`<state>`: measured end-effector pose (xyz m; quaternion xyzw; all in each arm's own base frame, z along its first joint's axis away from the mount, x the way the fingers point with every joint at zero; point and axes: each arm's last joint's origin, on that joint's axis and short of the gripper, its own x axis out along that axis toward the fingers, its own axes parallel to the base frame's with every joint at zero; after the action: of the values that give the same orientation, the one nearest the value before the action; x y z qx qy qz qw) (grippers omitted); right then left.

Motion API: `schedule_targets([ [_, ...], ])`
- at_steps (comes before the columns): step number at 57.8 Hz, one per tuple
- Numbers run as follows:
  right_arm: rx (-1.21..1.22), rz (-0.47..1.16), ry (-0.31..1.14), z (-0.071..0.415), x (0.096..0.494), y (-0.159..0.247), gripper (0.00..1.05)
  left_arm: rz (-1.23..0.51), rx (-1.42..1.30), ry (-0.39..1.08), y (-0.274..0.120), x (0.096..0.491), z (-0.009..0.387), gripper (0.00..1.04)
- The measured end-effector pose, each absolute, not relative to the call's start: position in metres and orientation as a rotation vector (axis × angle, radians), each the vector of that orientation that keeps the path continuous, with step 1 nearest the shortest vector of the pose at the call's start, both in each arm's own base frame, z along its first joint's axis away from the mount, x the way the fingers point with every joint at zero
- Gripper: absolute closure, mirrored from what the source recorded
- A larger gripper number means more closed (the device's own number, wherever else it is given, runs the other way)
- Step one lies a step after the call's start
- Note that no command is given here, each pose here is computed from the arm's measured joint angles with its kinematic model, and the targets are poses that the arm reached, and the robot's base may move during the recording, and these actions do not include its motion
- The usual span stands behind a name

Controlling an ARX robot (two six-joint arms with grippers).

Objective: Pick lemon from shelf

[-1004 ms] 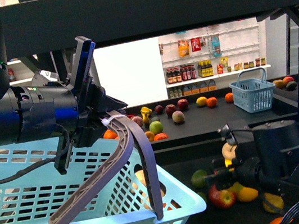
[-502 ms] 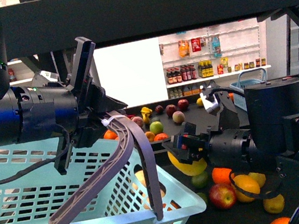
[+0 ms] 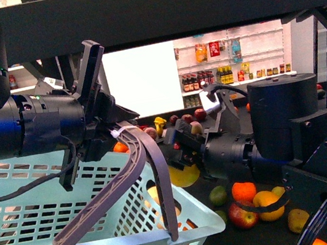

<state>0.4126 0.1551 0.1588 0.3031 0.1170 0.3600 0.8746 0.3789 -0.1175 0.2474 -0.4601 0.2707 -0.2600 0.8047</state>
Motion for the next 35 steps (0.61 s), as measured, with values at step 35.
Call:
schedule_targets([
  [35,0.699,0.751,0.315,0.155,0.405,0.175,0.46,-0.554,-0.972,0.571,-0.114,0.380,0.247,0.97],
])
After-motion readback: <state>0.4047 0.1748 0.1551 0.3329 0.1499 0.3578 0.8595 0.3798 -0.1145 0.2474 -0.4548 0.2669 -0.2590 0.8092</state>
